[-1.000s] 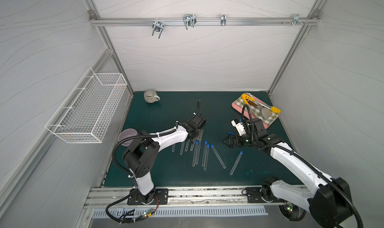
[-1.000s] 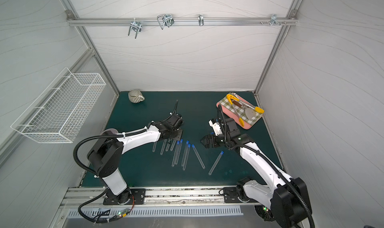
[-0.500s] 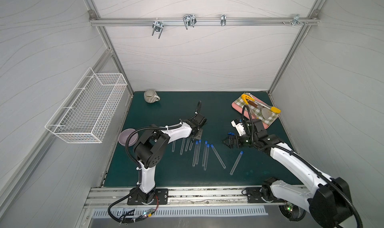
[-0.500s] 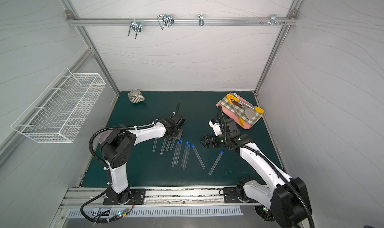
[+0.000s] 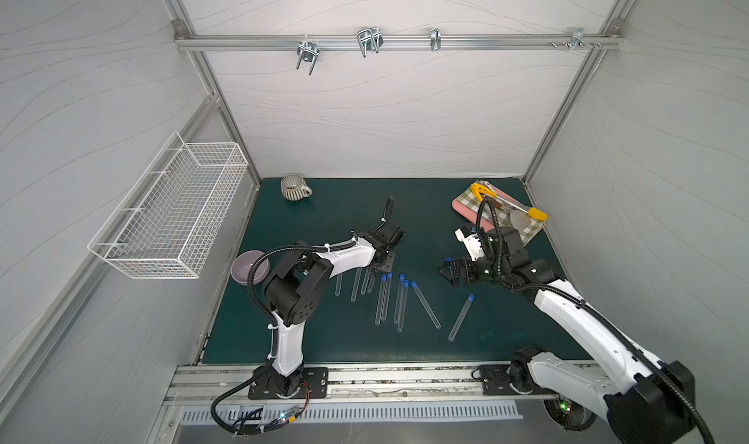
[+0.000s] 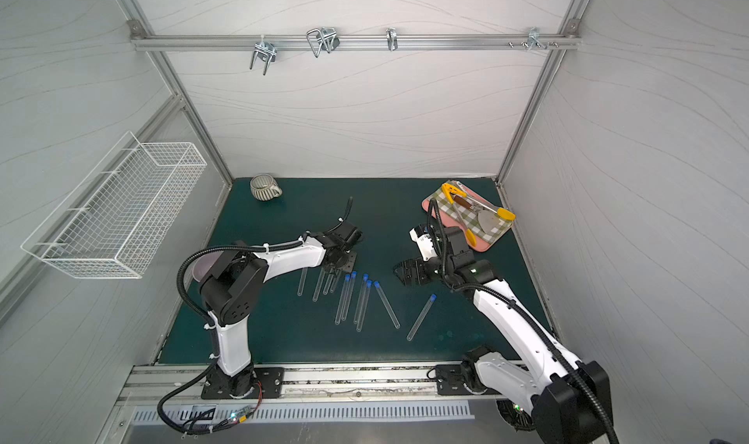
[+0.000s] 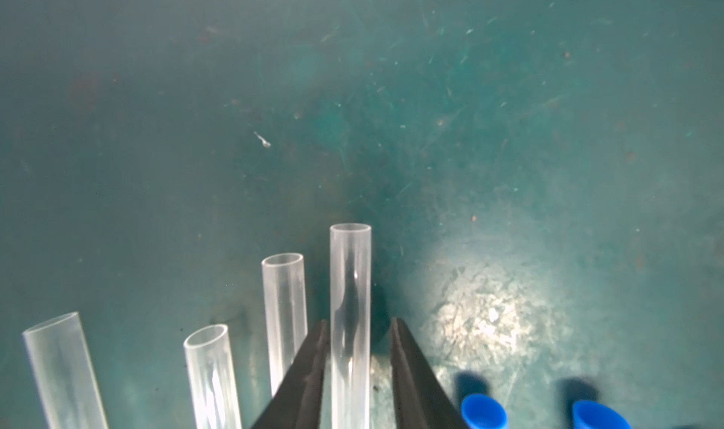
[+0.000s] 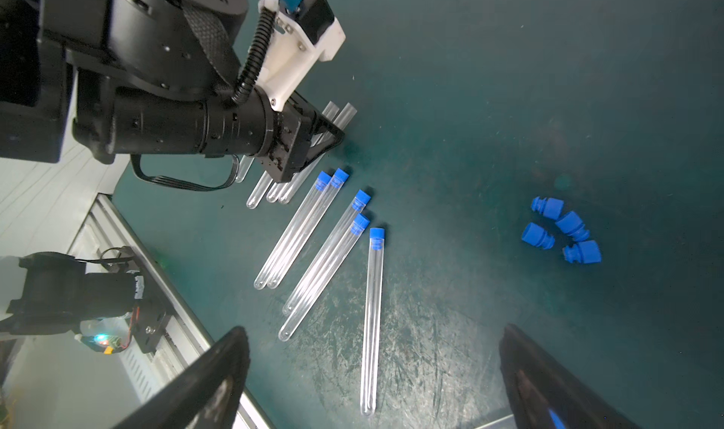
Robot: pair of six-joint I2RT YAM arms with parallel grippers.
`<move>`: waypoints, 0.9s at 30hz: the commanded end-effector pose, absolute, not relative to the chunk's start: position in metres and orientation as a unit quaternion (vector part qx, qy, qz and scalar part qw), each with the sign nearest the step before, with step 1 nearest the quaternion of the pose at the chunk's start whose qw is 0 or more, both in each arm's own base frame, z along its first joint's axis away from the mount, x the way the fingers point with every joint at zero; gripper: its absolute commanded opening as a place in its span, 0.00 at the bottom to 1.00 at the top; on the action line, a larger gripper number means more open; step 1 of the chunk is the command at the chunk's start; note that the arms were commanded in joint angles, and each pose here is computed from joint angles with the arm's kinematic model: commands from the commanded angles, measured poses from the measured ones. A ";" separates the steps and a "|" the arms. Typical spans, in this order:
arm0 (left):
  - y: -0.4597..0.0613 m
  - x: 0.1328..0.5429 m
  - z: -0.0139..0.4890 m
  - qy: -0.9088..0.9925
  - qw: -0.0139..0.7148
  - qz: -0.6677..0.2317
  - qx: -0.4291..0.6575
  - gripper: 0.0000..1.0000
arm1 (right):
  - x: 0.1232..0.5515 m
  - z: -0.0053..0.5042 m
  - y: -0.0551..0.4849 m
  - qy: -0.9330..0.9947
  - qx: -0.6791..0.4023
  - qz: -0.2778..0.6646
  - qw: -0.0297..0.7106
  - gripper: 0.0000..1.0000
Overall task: Remove stoppers from test tubes
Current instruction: Place the test tube at the center of the board, then adjust the test tube at the center of the board.
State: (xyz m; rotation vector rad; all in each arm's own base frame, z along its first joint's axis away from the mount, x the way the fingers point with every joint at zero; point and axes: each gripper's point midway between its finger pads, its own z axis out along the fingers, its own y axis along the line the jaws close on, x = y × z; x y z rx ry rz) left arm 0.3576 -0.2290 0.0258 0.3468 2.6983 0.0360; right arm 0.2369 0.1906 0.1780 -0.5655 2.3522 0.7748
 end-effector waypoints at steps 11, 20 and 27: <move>-0.218 0.320 0.090 0.959 0.253 -0.023 0.123 0.49 | 0.216 0.170 0.188 0.887 -0.228 0.299 0.268 0.99; -0.211 0.269 0.085 0.962 0.238 -0.054 0.123 0.52 | 0.208 0.162 0.193 0.884 -0.212 0.328 0.257 0.99; -0.221 0.260 0.071 0.963 0.230 -0.067 0.122 0.49 | 0.209 0.160 0.197 0.883 -0.207 0.336 0.254 0.99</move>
